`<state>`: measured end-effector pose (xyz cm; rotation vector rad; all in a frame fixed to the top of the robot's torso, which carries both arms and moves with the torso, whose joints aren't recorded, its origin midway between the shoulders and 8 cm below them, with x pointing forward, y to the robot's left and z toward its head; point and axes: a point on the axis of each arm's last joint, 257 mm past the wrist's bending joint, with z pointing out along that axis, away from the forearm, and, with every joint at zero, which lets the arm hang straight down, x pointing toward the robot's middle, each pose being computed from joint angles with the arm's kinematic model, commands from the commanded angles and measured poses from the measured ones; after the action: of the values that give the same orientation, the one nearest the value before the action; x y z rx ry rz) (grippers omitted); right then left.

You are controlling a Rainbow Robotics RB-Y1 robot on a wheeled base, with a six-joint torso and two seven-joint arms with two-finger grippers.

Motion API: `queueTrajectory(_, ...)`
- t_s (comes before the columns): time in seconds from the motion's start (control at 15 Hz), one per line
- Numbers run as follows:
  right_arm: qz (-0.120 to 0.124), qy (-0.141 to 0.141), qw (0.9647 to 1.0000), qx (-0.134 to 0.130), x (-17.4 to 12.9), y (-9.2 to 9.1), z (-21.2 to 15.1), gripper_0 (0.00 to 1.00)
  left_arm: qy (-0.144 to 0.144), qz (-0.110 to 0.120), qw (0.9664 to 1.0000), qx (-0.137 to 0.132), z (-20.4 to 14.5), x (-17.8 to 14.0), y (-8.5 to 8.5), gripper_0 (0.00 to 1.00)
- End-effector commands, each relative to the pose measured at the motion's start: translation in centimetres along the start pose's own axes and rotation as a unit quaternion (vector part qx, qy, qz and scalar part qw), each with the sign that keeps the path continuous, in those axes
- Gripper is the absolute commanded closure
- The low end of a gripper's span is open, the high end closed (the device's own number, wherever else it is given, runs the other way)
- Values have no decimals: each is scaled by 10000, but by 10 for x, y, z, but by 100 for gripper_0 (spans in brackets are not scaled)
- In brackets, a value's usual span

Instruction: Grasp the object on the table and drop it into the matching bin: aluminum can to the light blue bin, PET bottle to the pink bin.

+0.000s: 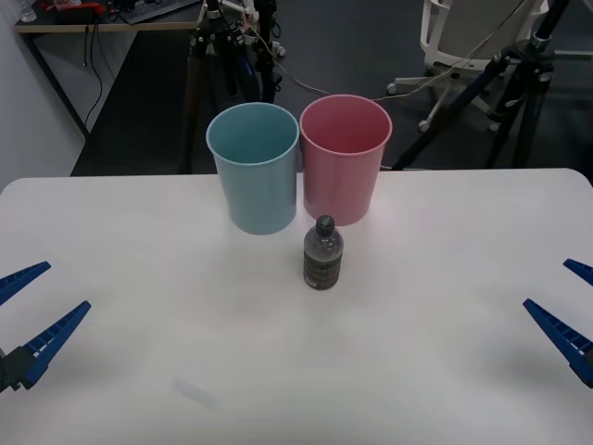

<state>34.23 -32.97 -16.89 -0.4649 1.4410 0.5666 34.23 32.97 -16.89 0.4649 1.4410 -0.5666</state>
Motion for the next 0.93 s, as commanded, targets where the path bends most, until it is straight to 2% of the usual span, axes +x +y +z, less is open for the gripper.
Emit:
queueTrajectory(0.07,110,-124,9998,143,1,-7,1,0,0,0,10000,0,0,0,0,0)
queueTrajectory(0.2,121,-271,9994,170,-5,-10,3,0,0,0,10000,0,0,0,0,0)
queueTrajectory(0.47,132,-247,9995,152,-3,-8,0,0,0,0,10000,0,0,0,0,0)
queueTrajectory(0.67,73,-138,9998,83,5,0,-4,0,0,0,10000,0,0,0,0,0)
queueTrajectory(0.93,-504,64,9987,-23,27,19,-9,0,0,0,10000,0,0,0,0,0)
